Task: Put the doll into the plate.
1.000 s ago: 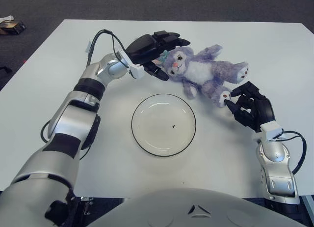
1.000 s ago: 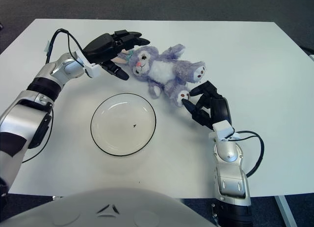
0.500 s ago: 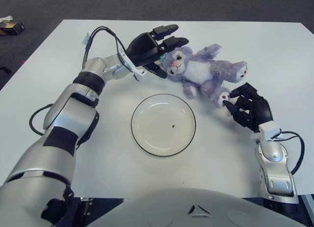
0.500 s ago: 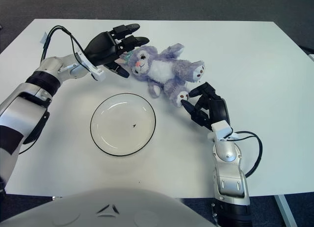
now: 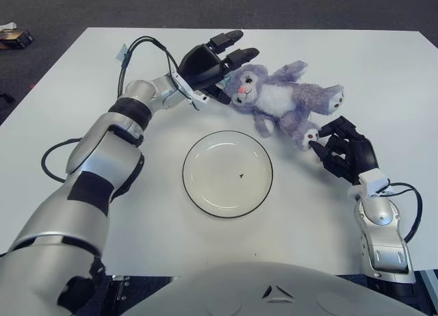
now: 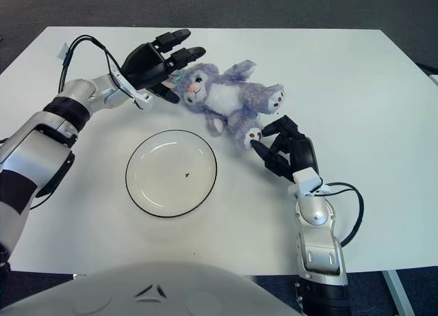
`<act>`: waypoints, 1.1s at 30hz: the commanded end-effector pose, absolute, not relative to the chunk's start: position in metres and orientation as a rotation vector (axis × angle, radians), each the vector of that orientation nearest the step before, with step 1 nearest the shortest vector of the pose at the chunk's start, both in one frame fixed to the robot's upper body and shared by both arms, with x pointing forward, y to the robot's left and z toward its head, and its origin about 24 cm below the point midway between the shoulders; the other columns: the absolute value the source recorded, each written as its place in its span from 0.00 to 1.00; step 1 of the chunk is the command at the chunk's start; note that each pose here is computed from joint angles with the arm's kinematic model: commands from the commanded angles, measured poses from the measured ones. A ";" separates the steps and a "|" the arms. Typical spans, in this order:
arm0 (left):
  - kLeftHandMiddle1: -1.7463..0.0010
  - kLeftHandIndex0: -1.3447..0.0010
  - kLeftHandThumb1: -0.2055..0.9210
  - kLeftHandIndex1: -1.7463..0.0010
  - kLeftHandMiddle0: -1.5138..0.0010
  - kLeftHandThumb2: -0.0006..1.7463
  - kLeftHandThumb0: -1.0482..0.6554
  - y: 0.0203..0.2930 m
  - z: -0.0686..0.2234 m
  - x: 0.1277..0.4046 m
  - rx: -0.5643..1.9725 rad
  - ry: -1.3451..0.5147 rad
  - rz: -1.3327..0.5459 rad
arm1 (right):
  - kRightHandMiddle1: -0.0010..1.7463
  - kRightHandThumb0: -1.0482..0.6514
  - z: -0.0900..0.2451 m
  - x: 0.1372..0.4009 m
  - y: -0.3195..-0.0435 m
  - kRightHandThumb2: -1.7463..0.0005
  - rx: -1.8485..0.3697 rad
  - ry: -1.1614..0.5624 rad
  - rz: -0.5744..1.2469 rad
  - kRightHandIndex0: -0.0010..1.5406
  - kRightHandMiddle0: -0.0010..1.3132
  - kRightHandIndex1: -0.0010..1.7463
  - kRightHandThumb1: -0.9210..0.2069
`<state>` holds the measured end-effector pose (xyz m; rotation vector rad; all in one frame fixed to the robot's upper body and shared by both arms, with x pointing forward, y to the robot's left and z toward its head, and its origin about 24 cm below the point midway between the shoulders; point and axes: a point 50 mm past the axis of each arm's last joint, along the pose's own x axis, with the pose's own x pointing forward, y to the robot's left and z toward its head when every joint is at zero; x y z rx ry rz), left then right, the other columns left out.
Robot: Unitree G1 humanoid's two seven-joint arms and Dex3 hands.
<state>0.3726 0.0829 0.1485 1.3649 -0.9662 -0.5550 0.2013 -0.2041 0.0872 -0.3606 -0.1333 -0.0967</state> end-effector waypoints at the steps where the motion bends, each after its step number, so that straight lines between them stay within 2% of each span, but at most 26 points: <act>1: 1.00 0.77 0.92 0.96 0.90 0.00 0.24 0.075 0.156 0.377 1.347 -0.900 -0.594 | 0.84 0.41 0.084 0.202 -0.204 0.84 -0.361 -0.116 -0.089 0.51 0.35 1.00 0.00; 7: 1.00 0.77 0.91 0.97 0.90 0.00 0.24 0.069 0.155 0.378 1.313 -0.836 -0.623 | 0.84 0.41 0.083 0.202 -0.204 0.84 -0.360 -0.114 -0.088 0.51 0.35 1.00 0.00; 16: 1.00 0.77 0.89 0.98 0.91 0.00 0.16 0.054 0.148 0.378 1.244 -0.711 -0.691 | 0.84 0.40 0.081 0.202 -0.202 0.84 -0.356 -0.110 -0.083 0.52 0.35 1.00 0.00; 21: 1.00 0.77 0.89 0.98 0.91 0.00 0.15 0.054 0.148 0.379 1.240 -0.704 -0.696 | 0.84 0.40 0.081 0.202 -0.202 0.84 -0.357 -0.110 -0.083 0.52 0.35 1.00 0.00; 22: 1.00 0.77 0.89 0.98 0.91 0.00 0.15 0.050 0.145 0.379 1.228 -0.658 -0.731 | 0.84 0.40 0.080 0.201 -0.202 0.84 -0.355 -0.108 -0.082 0.52 0.35 1.00 0.00; 27: 1.00 0.82 0.89 1.00 0.93 0.00 0.09 0.039 0.138 0.380 1.202 -0.487 -0.861 | 0.84 0.40 0.079 0.201 -0.201 0.84 -0.349 -0.102 -0.081 0.52 0.35 1.00 0.00; 33: 1.00 0.84 0.89 1.00 0.93 0.00 0.08 0.036 0.138 0.380 1.187 -0.441 -0.900 | 0.84 0.40 0.078 0.201 -0.201 0.84 -0.347 -0.100 -0.080 0.51 0.35 1.00 0.00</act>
